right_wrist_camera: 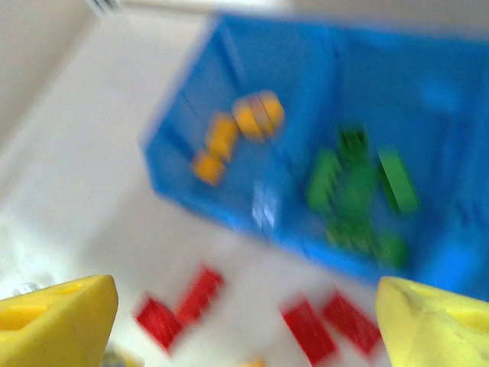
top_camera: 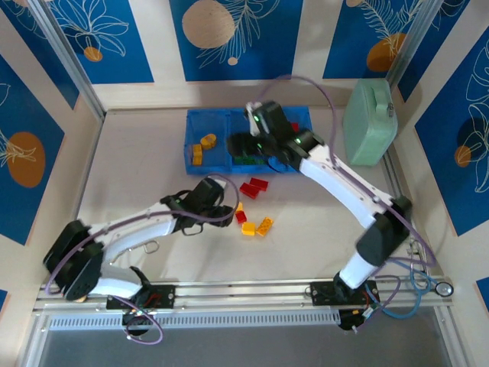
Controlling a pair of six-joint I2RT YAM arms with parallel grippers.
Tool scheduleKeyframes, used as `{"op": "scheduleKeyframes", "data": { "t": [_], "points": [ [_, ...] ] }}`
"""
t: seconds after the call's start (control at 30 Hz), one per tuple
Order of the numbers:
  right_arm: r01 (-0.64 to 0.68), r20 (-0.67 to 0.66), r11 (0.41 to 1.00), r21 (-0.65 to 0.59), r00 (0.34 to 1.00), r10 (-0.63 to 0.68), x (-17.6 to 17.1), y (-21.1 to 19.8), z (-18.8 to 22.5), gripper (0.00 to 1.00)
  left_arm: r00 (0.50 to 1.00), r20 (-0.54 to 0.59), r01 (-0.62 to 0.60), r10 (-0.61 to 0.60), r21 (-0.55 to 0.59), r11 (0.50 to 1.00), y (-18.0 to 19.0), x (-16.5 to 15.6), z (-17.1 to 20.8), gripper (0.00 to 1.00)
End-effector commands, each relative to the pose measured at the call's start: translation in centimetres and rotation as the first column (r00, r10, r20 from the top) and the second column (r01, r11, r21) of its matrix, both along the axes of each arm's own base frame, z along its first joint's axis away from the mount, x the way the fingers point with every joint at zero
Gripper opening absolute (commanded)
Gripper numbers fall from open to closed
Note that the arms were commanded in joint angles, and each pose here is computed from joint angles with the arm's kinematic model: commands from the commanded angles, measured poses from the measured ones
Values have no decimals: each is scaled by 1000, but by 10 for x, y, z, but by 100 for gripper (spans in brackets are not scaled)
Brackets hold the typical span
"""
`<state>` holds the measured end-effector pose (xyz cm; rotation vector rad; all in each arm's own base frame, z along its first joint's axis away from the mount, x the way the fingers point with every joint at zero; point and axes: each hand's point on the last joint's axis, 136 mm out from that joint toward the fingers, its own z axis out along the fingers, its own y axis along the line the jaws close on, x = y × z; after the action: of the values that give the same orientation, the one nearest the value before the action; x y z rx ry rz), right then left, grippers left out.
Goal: Sort the legos into containers by color
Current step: Pick up the lego from the center of the table.
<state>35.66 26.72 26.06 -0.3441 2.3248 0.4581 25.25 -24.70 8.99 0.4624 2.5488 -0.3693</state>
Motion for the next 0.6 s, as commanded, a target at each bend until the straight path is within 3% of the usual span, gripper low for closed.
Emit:
{"op": "scheduleKeyframes", "data": {
  "t": [0.0, 0.27, 0.57],
  "points": [
    [93, -39, 994, 54, 995, -91, -14, -34, -17, 86, 1000, -3, 22, -22, -57, 998, -31, 15, 5, 68],
    [197, -140, 980, 34, 972, -190, -58, -88, -73, 82, 998, -59, 16, -18, -29, 999, -55, 35, -16, 67],
    [271, -182, 961, 57, 949, -257, -86, -123, -96, 80, 994, -105, 3, 3, 57, 998, -54, 41, -42, 65]
  ]
}}
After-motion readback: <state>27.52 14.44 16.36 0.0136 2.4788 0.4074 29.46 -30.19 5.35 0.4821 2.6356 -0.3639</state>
